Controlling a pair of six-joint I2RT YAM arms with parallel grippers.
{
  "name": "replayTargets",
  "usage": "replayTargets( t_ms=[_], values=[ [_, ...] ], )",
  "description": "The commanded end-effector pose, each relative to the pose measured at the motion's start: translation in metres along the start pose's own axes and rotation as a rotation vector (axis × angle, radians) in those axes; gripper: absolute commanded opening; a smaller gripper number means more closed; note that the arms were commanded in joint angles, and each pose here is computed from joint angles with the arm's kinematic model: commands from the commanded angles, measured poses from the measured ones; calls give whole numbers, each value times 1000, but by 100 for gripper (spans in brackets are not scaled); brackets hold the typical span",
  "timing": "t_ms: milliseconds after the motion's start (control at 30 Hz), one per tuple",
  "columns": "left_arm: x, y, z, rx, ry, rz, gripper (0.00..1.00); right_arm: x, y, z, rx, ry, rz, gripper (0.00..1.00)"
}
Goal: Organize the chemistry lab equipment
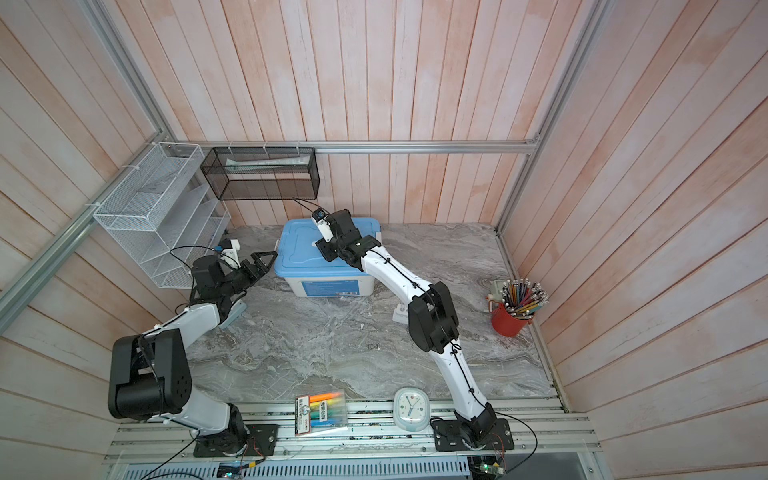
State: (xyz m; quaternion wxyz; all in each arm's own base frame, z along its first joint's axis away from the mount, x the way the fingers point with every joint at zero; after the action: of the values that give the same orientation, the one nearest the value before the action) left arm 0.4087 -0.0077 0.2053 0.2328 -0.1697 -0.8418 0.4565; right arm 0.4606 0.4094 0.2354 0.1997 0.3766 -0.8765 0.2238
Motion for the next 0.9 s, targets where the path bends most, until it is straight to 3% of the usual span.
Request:
replayTargets(
  t_ms=[0,433,867],
  values=[
    [-7,-7,-9,-14,-5,47,100,-10,9,20,-7,53,-7,56],
    [-35,0,-8,-22,72,68,100,-12,15,39,-36,78,-19,57],
    [-50,2,-3,-22,148,106,100,-11,18,34,-58,56,-45,57]
  ],
)
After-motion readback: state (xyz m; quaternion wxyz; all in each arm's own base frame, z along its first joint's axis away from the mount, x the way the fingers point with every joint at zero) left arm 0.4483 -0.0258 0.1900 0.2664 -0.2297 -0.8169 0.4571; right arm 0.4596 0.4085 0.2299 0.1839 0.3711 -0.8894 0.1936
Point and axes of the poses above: each gripper's point midway between its finger pads, its own x axis back along the fingers, its own y axis along the line the jaws close on, z = x × y, the point moved 5 cm from there along x, back along the fingers, and after that the axes turned 11 degrees about x, right-handed, at the moved point
